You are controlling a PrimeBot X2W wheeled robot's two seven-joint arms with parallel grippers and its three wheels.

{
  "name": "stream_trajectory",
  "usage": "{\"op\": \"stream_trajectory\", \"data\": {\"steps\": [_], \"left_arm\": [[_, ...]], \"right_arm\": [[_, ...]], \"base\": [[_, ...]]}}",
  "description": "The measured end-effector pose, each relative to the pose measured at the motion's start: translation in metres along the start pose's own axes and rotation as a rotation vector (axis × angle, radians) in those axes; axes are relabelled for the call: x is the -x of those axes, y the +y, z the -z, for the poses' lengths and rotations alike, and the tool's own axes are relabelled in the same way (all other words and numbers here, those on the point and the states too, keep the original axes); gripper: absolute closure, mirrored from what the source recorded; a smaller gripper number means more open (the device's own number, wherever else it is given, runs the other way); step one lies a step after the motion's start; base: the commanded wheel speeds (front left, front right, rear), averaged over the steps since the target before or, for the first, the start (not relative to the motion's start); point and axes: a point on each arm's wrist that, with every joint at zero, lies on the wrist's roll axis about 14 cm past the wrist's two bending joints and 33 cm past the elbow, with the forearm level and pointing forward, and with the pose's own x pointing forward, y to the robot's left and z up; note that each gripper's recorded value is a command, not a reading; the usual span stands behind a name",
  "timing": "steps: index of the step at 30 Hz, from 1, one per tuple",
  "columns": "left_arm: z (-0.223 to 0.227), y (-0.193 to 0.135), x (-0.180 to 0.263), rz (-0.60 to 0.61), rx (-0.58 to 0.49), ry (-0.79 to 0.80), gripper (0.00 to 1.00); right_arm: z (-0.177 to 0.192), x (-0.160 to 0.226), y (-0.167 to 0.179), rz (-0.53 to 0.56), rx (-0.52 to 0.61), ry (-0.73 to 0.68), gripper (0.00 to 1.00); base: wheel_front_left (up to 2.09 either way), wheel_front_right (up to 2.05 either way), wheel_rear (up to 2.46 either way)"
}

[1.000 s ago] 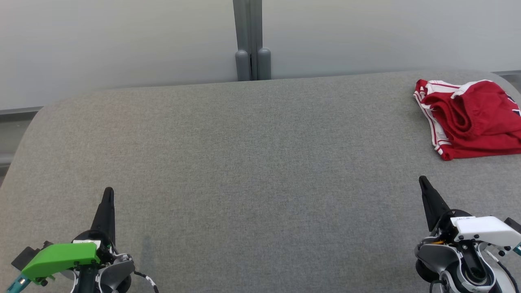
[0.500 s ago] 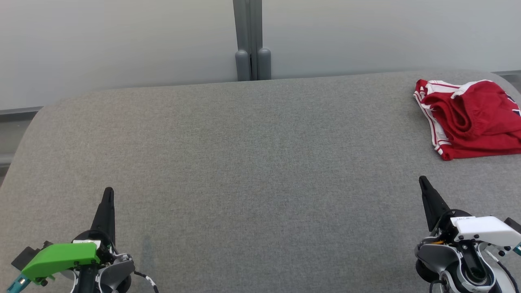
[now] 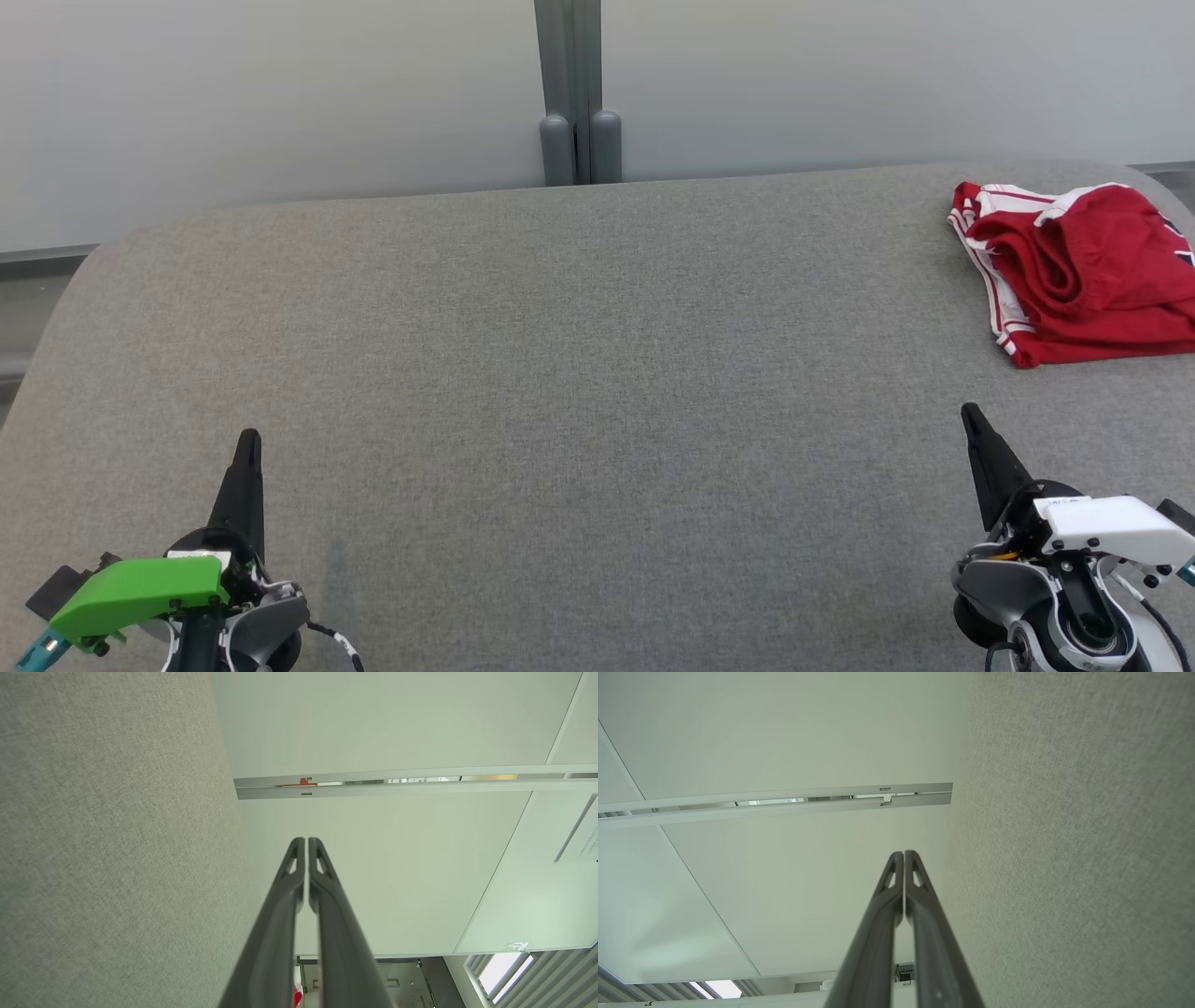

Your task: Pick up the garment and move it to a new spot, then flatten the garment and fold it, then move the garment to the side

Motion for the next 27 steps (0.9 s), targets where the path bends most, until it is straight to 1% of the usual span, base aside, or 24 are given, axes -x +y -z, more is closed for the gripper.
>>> {"op": "stream_trajectory", "data": {"steps": [27], "left_arm": [[0.0000, 0.0000, 0.0000, 0.000, 0.000, 0.000, 1.00]], "right_arm": [[0.0003, 0.0000, 0.0000, 0.000, 0.000, 0.003, 1.00]], "base": [[0.00, 0.00, 0.00]]}}
